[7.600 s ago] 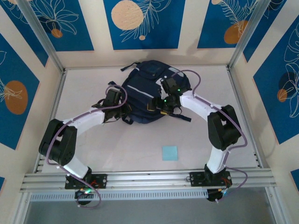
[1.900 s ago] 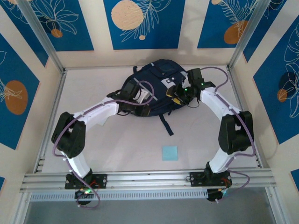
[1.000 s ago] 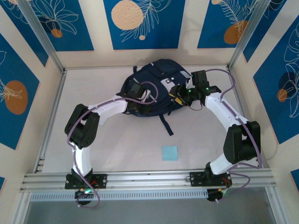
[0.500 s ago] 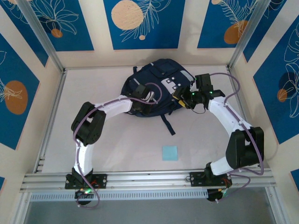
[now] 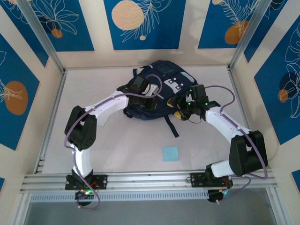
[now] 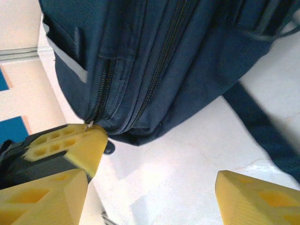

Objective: Pack the student bag
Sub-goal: Unzip the student bag at the top-center of the table.

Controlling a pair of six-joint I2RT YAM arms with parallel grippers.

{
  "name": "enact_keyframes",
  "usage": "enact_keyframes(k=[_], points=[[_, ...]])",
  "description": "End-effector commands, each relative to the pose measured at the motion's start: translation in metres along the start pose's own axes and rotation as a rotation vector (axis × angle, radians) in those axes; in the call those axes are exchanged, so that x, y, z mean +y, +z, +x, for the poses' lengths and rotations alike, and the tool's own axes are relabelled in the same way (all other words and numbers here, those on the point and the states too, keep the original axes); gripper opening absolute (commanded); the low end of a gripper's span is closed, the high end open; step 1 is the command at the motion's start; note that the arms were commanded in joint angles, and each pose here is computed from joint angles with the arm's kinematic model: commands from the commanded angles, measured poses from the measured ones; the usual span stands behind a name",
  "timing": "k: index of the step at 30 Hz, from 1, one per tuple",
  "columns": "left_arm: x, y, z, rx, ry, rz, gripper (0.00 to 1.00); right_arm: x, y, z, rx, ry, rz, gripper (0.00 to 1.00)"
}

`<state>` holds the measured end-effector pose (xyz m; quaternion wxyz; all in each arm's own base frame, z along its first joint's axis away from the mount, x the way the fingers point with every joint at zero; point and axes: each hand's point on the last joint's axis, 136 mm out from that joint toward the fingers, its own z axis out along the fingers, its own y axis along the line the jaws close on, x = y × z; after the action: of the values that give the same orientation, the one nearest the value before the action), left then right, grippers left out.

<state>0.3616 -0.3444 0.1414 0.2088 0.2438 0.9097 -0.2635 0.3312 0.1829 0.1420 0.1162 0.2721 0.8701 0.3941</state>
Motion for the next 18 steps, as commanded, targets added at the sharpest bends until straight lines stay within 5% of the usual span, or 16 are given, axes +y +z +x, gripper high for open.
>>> enact_keyframes(k=[1,8,9,13,14,18], points=[[-0.043,-0.027,0.001,0.012,0.025,0.138,0.0,0.024,0.015,0.0,0.009,0.066,-0.109,0.73],[-0.06,-0.026,0.022,0.07,0.076,0.183,0.0,0.023,0.047,-0.02,-0.074,0.116,-0.111,0.7],[-0.06,-0.025,0.023,0.072,0.075,0.191,0.0,0.023,0.051,-0.022,-0.073,0.118,-0.104,0.63],[-0.057,-0.026,0.027,0.079,0.109,0.173,0.0,0.021,0.063,-0.021,-0.023,0.095,-0.075,0.08],[-0.051,-0.027,0.028,0.085,0.129,0.141,0.0,0.019,0.062,-0.021,-0.017,0.081,-0.068,0.0],[0.0,-0.03,0.034,0.13,0.17,-0.046,0.0,0.008,0.048,-0.021,-0.015,-0.007,-0.008,0.0]])
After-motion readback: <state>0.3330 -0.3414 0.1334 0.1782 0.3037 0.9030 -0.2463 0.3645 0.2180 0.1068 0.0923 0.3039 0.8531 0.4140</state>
